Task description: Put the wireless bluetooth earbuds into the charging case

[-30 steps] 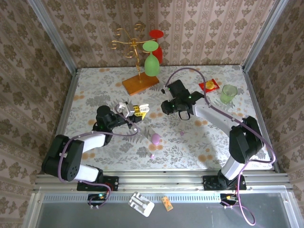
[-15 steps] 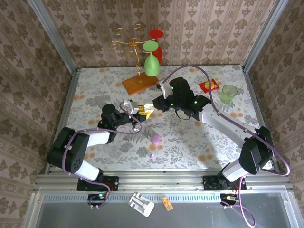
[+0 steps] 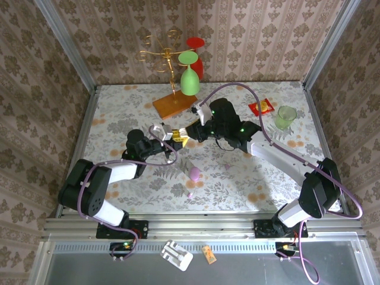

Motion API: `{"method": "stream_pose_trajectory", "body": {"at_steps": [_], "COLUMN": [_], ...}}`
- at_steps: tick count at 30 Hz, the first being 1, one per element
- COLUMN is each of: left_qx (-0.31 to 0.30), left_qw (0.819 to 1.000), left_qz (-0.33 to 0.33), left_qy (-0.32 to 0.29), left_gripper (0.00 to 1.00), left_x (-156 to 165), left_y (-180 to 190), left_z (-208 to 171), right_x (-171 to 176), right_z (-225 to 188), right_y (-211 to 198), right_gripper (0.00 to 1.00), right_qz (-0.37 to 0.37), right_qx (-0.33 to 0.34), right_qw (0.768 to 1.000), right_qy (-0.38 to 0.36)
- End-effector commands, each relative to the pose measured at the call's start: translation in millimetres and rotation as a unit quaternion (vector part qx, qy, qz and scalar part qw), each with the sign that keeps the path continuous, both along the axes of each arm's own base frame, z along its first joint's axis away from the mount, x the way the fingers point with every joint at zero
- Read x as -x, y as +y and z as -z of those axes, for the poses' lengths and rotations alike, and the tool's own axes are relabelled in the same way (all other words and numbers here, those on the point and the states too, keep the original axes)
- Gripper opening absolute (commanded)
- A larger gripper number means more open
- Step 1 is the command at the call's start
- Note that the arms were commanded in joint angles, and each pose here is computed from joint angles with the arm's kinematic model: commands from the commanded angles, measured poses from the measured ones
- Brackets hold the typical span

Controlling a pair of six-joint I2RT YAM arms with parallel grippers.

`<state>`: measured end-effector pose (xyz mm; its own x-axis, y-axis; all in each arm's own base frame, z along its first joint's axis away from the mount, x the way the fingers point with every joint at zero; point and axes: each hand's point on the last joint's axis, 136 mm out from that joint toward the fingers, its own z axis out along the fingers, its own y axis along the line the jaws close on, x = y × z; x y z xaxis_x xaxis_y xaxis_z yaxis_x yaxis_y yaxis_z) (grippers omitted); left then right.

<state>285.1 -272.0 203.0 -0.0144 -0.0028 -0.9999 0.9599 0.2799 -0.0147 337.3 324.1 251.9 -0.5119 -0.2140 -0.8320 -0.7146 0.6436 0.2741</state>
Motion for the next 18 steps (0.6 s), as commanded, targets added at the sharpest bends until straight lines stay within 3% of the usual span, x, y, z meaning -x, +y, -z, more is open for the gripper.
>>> {"method": "stream_pose_trajectory", "body": {"at_steps": [1, 18], "left_qx": [0.015, 0.023], "left_qw": [1.0, 1.0], "left_qz": [0.0, 0.013], "left_qy": [-0.006, -0.002], "left_gripper": [0.05, 0.06], "left_x": [-5, -1], "left_y": [-1, -2], "left_z": [-17, -20], "right_x": [3, -9], "right_z": [-2, -4], "right_y": [5, 1], "right_gripper": [0.2, 0.19], "right_qz": [-0.013, 0.013], "right_qx": [-0.004, 0.001], "right_qw": [1.0, 0.999], "right_qy": [-0.014, -0.042]}}
